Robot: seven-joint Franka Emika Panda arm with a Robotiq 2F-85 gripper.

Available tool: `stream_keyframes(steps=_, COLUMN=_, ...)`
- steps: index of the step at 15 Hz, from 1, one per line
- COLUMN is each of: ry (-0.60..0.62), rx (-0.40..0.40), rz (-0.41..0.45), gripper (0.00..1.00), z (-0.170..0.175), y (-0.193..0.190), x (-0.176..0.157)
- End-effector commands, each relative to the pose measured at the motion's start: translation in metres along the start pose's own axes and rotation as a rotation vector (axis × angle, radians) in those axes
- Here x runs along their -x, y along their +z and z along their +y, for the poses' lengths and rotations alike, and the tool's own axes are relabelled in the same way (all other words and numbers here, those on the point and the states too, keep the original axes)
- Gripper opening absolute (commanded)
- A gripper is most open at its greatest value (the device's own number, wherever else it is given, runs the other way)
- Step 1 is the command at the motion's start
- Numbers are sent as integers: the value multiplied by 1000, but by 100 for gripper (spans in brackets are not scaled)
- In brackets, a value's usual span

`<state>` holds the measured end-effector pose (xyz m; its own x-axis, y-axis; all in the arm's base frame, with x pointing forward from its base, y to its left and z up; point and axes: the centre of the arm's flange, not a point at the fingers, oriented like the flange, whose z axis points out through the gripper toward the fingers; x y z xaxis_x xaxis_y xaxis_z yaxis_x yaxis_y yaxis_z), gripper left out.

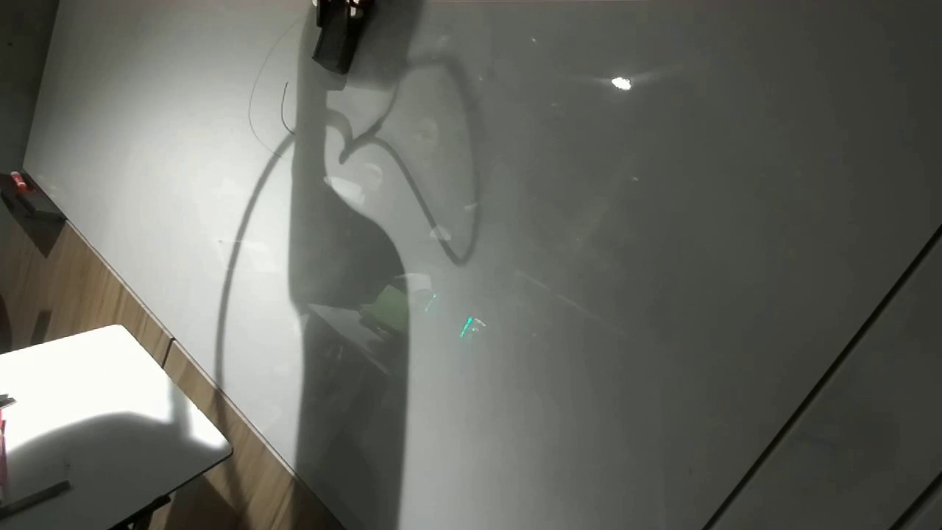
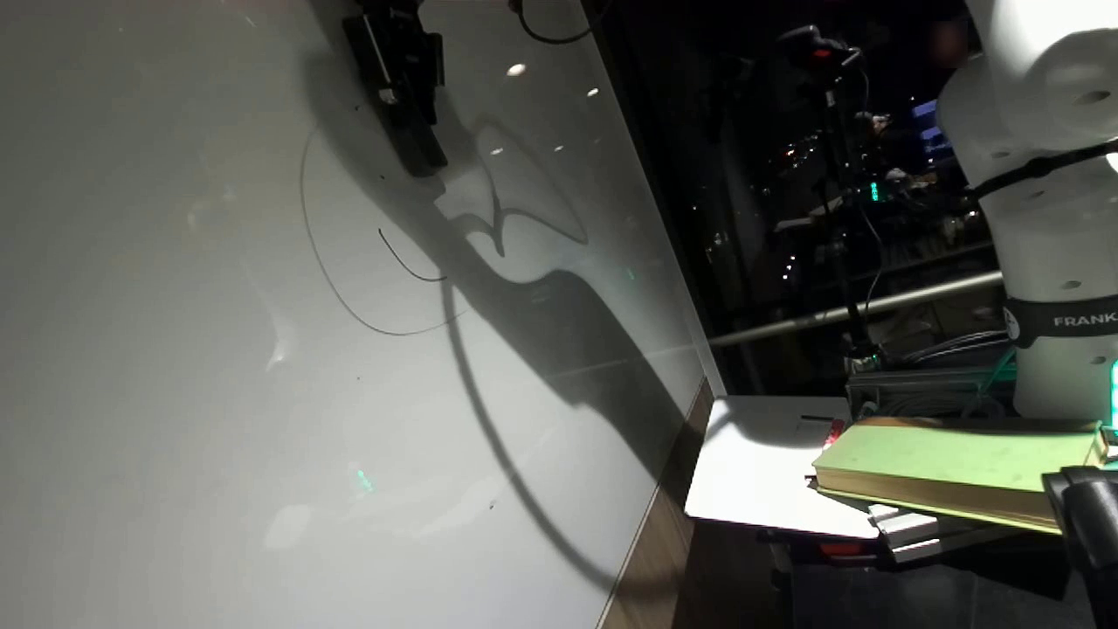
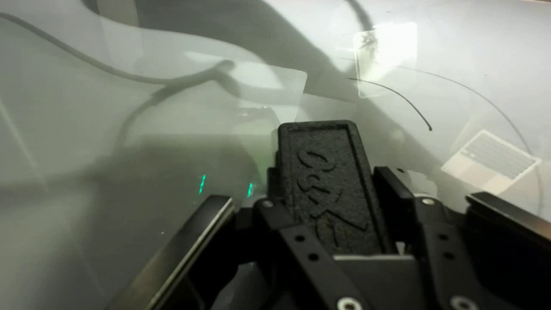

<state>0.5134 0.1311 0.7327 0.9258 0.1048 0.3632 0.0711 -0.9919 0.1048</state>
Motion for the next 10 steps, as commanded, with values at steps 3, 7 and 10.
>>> stream_keyframes(steps=3, ry=-76, rx=-20, rz=76, gripper=29, z=-81, y=-16, x=-31)
stream_keyframes(steps=7, ry=-143, rx=-42, rz=104, gripper=29, z=-146, y=-11, x=-24)
stream_keyframes(steps=10, ry=-183, rx=-48, rz=105, gripper=29, z=-177, y=3, x=-17)
